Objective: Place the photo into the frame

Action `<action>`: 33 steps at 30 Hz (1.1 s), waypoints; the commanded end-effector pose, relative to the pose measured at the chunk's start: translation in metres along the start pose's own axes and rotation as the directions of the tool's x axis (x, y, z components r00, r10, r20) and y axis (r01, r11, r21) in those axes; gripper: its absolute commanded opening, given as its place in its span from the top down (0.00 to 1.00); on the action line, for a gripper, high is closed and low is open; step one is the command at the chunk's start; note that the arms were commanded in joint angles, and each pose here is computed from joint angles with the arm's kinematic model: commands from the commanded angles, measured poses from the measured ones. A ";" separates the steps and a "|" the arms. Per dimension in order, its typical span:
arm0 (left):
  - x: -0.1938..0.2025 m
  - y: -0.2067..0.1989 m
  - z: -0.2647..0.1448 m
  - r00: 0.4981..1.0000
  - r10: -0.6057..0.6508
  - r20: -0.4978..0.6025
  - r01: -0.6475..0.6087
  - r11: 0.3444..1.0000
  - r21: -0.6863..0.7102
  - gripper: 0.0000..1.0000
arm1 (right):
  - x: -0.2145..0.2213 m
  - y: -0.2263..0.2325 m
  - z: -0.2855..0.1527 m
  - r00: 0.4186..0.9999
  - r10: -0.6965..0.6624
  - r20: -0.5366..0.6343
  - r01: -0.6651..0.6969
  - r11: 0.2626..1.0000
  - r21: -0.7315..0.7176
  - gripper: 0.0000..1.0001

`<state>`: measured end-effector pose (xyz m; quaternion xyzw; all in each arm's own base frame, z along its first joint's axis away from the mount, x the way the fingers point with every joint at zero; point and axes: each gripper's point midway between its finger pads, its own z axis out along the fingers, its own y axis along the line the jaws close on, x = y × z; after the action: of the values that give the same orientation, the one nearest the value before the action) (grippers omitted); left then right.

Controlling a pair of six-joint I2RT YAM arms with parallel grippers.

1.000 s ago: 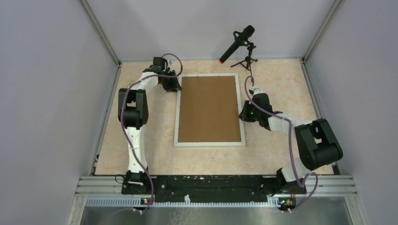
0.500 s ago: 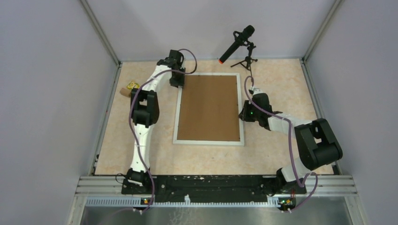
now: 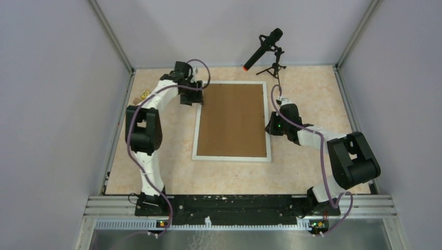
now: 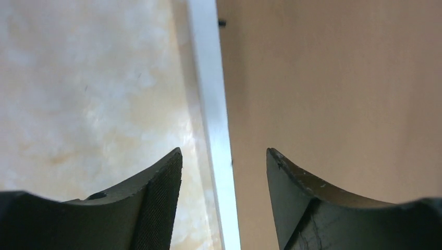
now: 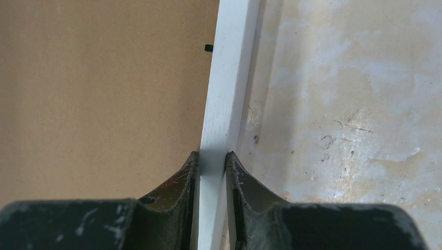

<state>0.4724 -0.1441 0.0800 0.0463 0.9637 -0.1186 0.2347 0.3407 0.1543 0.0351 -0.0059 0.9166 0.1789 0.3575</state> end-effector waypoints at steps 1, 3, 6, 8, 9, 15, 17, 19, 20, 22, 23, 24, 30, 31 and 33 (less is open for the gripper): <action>-0.016 0.005 -0.062 0.977 -0.129 0.172 0.098 0.979 0.179 0.34 | 0.076 -0.007 -0.002 0.967 -0.032 -0.252 0.037 0.999 0.017 1.00; -0.001 0.016 -0.061 0.970 -0.184 0.159 0.146 0.963 0.227 0.34 | 0.077 -0.007 -0.002 0.967 -0.032 -0.253 0.037 0.999 0.017 1.00; 0.012 0.011 -0.055 0.967 -0.232 0.101 0.188 0.925 0.331 0.38 | 0.076 -0.008 -0.002 0.967 -0.031 -0.253 0.037 0.999 0.021 1.00; 0.016 0.009 -0.047 0.967 -0.245 0.074 0.204 0.913 0.354 0.42 | 0.077 -0.009 -0.002 0.967 -0.031 -0.254 0.039 0.999 0.024 1.00; 0.019 0.008 -0.043 0.967 -0.248 0.063 0.209 0.907 0.366 0.45 | 0.077 -0.009 -0.002 0.967 -0.032 -0.253 0.039 0.999 0.025 1.00; 0.048 0.017 -0.018 0.966 -0.259 -0.001 0.245 0.911 0.333 0.50 | 0.077 -0.009 -0.002 0.967 -0.032 -0.253 0.039 0.999 0.024 1.00; 0.052 0.017 -0.014 0.966 -0.259 -0.016 0.249 0.907 0.339 0.52 | 0.078 -0.008 -0.001 0.966 -0.032 -0.255 0.039 0.999 0.021 1.00; 0.051 0.018 -0.011 0.965 -0.262 -0.019 0.253 0.907 0.336 0.56 | 0.078 -0.008 0.000 0.966 -0.032 -0.258 0.038 0.999 0.021 1.00; 0.050 0.018 -0.010 0.964 -0.264 -0.020 0.255 0.907 0.337 0.58 | 0.078 -0.008 0.000 0.965 -0.033 -0.259 0.040 0.999 0.021 1.00; 0.050 0.019 -0.007 0.964 -0.265 -0.023 0.257 0.906 0.335 0.58 | 0.078 -0.008 0.000 0.965 -0.032 -0.259 0.039 0.999 0.021 1.00; 0.051 0.019 -0.005 0.964 -0.266 -0.028 0.260 0.906 0.335 0.58 | 0.078 -0.008 0.000 0.966 -0.032 -0.258 0.039 0.999 0.021 1.00; 0.051 0.020 -0.004 0.963 -0.269 -0.031 0.263 0.906 0.332 0.59 | 0.078 -0.008 0.000 0.965 -0.033 -0.259 0.040 0.999 0.021 1.00; 0.055 0.024 0.008 0.958 -0.282 -0.048 0.283 0.907 0.313 0.58 | 0.079 -0.007 -0.001 0.965 -0.035 -0.262 0.041 0.999 0.019 1.00; 0.055 0.023 0.009 0.957 -0.284 -0.049 0.285 0.906 0.314 0.58 | 0.078 -0.008 -0.001 0.965 -0.034 -0.260 0.041 0.999 0.020 1.00; 0.055 0.026 0.012 0.957 -0.288 -0.045 0.288 0.909 0.301 0.57 | 0.078 -0.008 -0.001 0.965 -0.035 -0.259 0.041 0.999 0.020 1.00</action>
<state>0.4175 -0.1224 0.0398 -0.0614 0.9319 -0.3064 0.1839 0.3408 0.1543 0.0349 -0.0062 0.9167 0.1757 0.3587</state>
